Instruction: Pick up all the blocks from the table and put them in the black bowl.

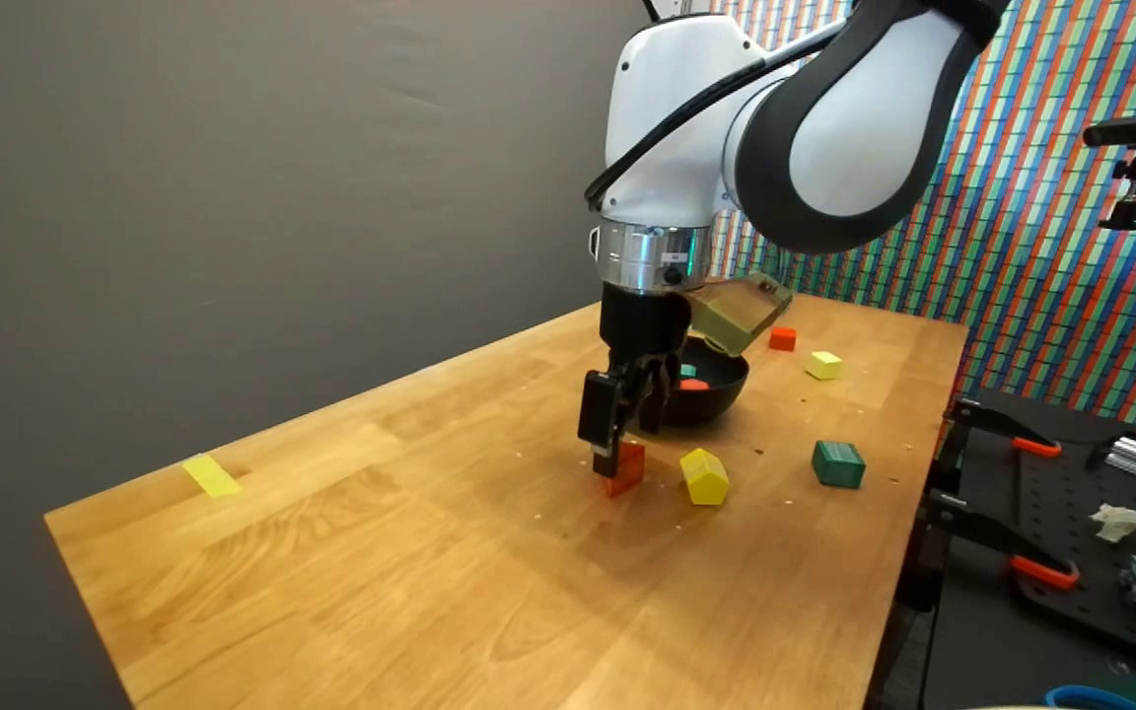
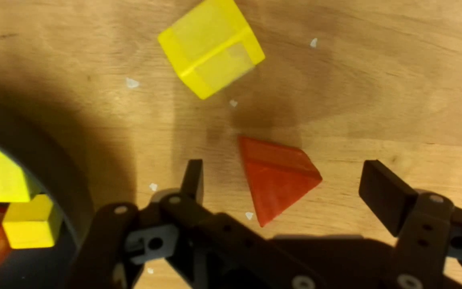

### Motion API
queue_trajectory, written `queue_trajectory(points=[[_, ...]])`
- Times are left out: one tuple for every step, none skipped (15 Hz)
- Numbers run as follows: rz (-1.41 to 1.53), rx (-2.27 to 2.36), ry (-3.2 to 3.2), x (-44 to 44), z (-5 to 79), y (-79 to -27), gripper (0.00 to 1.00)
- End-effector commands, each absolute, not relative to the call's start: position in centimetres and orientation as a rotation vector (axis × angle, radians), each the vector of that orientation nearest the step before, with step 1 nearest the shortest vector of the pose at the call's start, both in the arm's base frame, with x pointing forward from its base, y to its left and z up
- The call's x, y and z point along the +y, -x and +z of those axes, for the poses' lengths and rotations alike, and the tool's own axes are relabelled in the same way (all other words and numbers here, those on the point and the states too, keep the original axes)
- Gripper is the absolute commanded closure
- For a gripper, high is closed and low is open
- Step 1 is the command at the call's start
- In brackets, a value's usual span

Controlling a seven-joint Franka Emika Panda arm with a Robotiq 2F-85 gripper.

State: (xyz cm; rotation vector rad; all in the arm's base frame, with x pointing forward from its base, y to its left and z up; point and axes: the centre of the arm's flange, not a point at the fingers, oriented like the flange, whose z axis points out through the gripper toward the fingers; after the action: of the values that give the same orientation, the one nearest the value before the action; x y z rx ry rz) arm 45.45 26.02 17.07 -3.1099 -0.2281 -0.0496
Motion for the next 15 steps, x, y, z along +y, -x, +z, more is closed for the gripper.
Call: queue_trajectory(points=[[-0.048, -0.255, 3.133, 28.1, 16.2, -47.3, 0.25], [-0.041, -0.261, 3.152, 28.2, 15.9, -47.4, 0.25], [-0.028, -0.266, 3.166, 28.3, 15.6, -47.4, 0.32], [-0.022, -0.272, 3.175, 28.3, 15.4, -47.5, 0.42], [-0.015, -0.28, 3.184, 28.3, 15.4, -47.4, 0.49], [-0.013, -0.287, 3.188, 28.4, 15.4, -47.4, 0.58], [-0.008, -0.296, 3.188, 28.4, 15.9, -47.3, 0.65], [-0.001, -0.304, 3.181, 28.4, 16.5, -47.1, 0.74], [0.0, -0.314, 3.184, 28.3, 17.8, -46.9, 0.79], [-0.001, -0.319, 3.177, 28.1, 19.1, -46.6, 0.79], [-0.009, -0.323, 3.178, 27.8, 20.8, -46.1, 0.79], [-0.051, -0.306, 3.202, 27.3, 22.7, -45.7, 0.79], [-0.135, -0.258, 3.22, 26.1, 25.0, -45.2, 0.79], [-0.194, -0.206, 3.221, 25.1, 26.4, -45.3, 0.79], [-0.27, -0.113, 3.238, 23.6, 27.9, -45.3, 0.79]])
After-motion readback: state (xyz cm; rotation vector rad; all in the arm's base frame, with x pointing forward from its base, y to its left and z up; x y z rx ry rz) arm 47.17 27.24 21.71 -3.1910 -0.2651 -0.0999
